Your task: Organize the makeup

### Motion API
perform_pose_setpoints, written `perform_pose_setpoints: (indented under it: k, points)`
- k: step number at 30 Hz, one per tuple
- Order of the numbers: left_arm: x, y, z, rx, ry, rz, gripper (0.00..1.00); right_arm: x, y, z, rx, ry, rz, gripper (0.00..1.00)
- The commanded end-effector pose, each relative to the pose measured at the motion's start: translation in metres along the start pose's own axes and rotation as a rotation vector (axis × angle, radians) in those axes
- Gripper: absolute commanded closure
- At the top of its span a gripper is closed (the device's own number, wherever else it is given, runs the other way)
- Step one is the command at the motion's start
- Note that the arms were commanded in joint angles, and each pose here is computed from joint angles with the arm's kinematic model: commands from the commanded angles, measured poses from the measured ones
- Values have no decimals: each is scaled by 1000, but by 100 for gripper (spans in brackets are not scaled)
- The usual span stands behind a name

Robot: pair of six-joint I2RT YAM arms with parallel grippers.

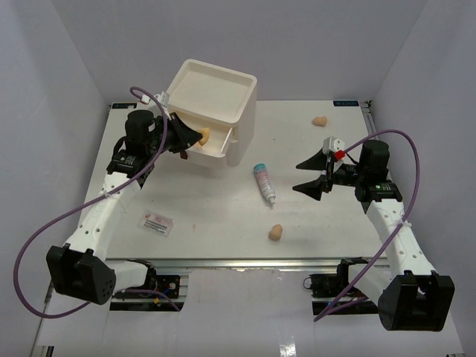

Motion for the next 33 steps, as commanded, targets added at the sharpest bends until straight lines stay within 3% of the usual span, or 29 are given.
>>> perform_pose_setpoints:
  k: [1, 6, 10, 14, 17, 24, 28, 33]
  points:
    - [14, 12, 7, -31, 94, 36, 74, -2, 1, -1, -7, 2, -36, 23]
    - [22, 18, 10, -50, 149, 67, 43, -3, -2, 0, -3, 3, -33, 23]
    - [23, 19, 11, -48, 151, 86, 31, -1, -8, 0, 2, 33, -45, 21]
    - [19, 22, 5, -59, 128, 117, 28, 6, -19, 3, 11, 87, -62, 19]
    - [7, 26, -14, -93, 82, 191, 27, 18, -31, 13, 32, 169, -189, 19]
    - [-20, 1, -88, -215, -36, 403, 14, 41, -100, 53, 414, 325, -389, 24]
    - [-14, -25, -118, -273, 7, 444, 7, 47, -142, 59, 630, 426, -424, 27]
    - [6, -57, -124, -266, 80, 430, 7, 54, -171, 63, 771, 518, -441, 32]
Point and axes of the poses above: each gripper's point midway between its finger pads, its own z axis out along the fingers, its own x axis along the line the jaws close on, y = z × x, the point moved 4 cm from there along -z, back along the fingers, and after that the axes turned 12 degrees about z, right-handed, at the moved point
